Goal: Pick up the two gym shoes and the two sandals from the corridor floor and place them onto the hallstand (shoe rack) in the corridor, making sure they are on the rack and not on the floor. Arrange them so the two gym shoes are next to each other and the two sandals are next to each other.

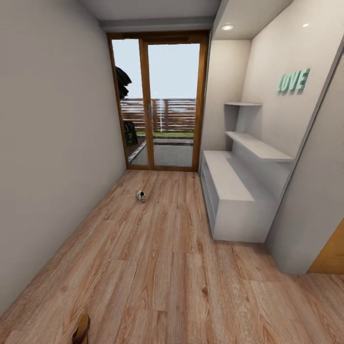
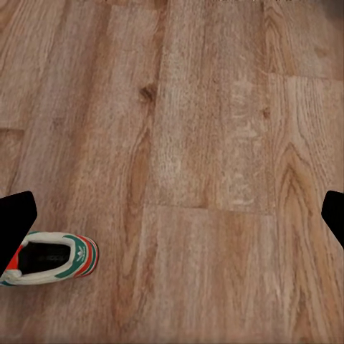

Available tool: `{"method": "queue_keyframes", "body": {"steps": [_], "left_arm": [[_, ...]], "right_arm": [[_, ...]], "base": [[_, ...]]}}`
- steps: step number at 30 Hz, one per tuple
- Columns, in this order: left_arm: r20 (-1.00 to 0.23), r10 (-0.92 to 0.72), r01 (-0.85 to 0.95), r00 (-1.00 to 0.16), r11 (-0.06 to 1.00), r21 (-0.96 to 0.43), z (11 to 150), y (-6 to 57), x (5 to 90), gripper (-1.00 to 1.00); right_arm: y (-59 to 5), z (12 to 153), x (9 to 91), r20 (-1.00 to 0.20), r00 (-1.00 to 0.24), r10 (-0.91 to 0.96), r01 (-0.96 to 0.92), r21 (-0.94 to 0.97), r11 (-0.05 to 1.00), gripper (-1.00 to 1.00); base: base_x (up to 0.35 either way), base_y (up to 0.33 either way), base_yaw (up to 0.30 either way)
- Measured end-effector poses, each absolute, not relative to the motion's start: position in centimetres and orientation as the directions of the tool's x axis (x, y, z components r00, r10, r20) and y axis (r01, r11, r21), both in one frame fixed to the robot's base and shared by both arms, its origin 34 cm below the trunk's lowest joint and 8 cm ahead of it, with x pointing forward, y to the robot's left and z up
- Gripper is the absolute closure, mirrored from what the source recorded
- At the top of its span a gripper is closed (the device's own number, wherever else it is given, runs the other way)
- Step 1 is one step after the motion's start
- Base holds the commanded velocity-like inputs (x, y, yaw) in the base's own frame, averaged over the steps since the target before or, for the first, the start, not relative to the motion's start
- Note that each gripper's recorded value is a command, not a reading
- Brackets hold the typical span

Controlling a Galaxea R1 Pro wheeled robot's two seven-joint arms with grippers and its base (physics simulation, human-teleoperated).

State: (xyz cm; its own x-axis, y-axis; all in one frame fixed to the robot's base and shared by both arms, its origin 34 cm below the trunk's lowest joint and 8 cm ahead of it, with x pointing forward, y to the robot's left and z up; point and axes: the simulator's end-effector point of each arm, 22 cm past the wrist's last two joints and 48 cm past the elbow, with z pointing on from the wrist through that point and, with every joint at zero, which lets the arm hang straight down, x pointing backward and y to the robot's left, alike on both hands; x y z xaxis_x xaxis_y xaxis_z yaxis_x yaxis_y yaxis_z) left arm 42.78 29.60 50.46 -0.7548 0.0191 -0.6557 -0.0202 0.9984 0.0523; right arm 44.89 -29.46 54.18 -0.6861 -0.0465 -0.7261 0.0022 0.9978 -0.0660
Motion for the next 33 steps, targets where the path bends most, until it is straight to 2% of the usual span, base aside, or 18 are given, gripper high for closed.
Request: {"method": "queue_keyframes", "body": {"steps": [14, 22, 33], "left_arm": [[-0.663, 0.025, -0.017, -0.748, 0.998, 0.057, 50.9, 30.3, 44.1, -1.0], [-0.711, 0.042, -0.013, -0.702, 0.997, 0.072, 53.0, 31.6, 49.1, -1.0], [-0.771, 0.055, 0.099, -0.634, 0.995, -0.011, 57.8, 30.6, 58.8, -1.0]], "right_arm": [[-29.4, 54.4, 45.2, -0.731, -0.68, -0.057, -0.011, -0.067, 0.998, -1.0], [-29.7, 56.5, 47.8, -0.77, -0.629, -0.107, -0.048, -0.1, 0.994, -1.0], [-29.0, 61.6, 55.1, -0.795, -0.459, -0.395, -0.288, -0.288, 0.914, -1.0]], "base": [[-0.001, 0.0, 0.0], [0.0, 0.0, 0.0], [0.0, 0.0, 0.0]]}}
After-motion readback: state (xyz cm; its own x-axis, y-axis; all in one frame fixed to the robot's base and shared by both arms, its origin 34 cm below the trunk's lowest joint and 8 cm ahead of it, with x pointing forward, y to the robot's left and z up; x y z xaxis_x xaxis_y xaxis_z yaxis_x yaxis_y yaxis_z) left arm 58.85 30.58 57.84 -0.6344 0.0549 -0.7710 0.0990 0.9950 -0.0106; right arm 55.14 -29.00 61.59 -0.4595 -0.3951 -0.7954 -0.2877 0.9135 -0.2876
